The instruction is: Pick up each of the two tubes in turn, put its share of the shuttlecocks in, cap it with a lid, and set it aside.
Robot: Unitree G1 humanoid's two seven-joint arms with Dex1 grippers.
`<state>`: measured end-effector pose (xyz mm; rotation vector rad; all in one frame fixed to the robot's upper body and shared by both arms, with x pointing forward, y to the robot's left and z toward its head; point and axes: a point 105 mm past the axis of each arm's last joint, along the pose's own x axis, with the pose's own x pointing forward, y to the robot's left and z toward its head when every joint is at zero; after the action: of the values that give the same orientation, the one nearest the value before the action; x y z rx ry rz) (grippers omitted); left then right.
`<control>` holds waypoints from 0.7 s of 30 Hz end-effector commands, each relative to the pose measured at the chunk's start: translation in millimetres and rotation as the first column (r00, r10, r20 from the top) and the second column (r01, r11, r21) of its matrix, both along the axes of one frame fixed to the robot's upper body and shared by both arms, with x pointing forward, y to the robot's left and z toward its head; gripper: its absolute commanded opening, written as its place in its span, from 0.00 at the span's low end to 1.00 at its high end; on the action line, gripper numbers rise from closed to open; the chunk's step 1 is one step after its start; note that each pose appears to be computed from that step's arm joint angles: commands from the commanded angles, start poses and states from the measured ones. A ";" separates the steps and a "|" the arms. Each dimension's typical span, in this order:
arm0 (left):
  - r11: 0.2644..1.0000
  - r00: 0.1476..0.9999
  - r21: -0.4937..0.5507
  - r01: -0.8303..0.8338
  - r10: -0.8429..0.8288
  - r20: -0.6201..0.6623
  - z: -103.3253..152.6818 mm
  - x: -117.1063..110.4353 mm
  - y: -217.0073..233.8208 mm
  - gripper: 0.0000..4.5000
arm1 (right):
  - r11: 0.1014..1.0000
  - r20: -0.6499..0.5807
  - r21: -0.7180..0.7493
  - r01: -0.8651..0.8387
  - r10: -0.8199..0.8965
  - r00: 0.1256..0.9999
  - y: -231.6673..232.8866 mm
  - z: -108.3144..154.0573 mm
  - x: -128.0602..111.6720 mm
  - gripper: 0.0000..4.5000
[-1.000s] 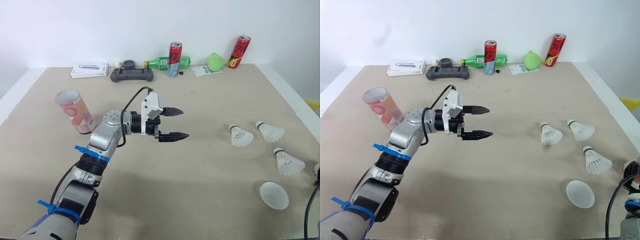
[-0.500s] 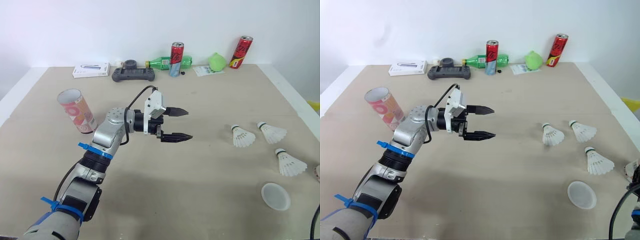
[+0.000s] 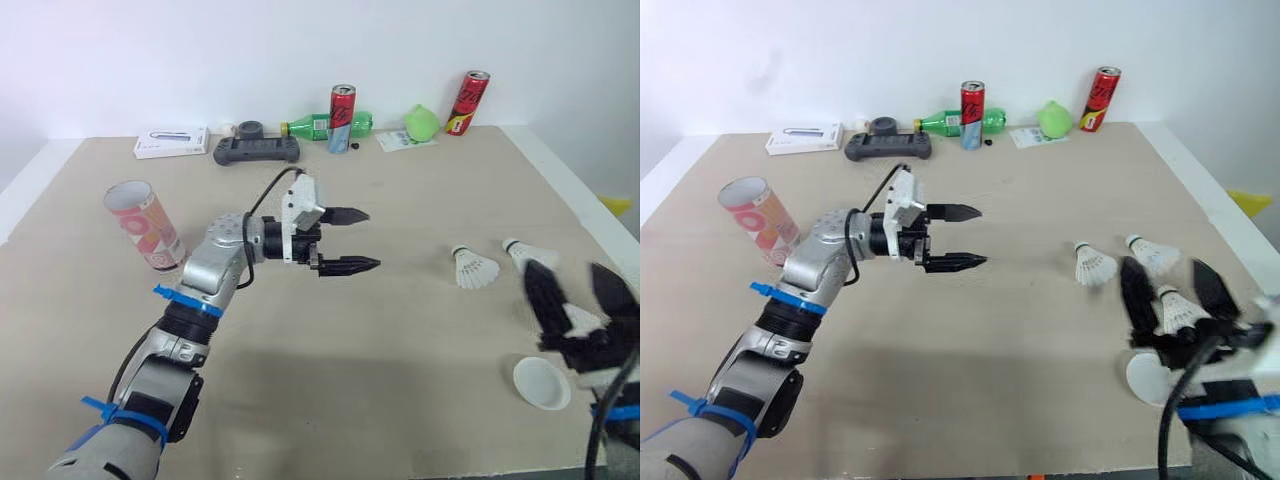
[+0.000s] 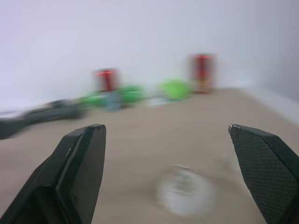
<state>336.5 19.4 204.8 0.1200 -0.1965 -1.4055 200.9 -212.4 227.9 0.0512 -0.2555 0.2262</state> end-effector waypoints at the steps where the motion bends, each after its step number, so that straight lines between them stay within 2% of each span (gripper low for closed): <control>1: 0.981 0.982 -0.074 -0.181 0.184 0.036 11.1 3.6 23.8 1.00 | 0.966 -0.020 -0.061 -0.251 0.250 0.968 34.5 12.1 6.1 1.00; 5: 0.908 0.912 -0.103 -0.407 0.410 0.004 -1.6 -0.2 53.9 1.00 | 0.882 -0.086 -0.100 -0.460 0.453 0.887 54.6 11.4 22.3 1.00; 9: 0.787 0.797 -0.133 -0.602 0.604 -0.029 -9.3 -12.6 87.0 1.00 | 0.809 -0.137 -0.130 -0.574 0.559 0.818 64.2 5.3 39.0 1.00; 13: 0.633 0.637 -0.100 -0.768 0.771 -0.010 -27.2 -30.0 121.3 1.00 | 0.729 -0.157 -0.159 -0.666 0.647 0.746 79.6 2.0 49.8 1.00; 17: 0.329 0.330 -0.104 -0.939 0.944 0.008 -41.5 -50.4 161.2 1.00 | 0.635 -0.190 -0.174 -0.753 0.728 0.659 101.9 -8.6 57.6 1.00; 21: 0.094 0.100 -0.108 -0.990 0.994 -0.054 -53.1 -59.6 184.4 1.00 | 0.587 -0.194 -0.187 -0.788 0.764 0.615 115.2 -11.1 63.7 1.00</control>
<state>281.4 194.2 131.7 0.1091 -0.0777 -0.0190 265.5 -100.0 210.1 -0.0626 -0.0569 1.1313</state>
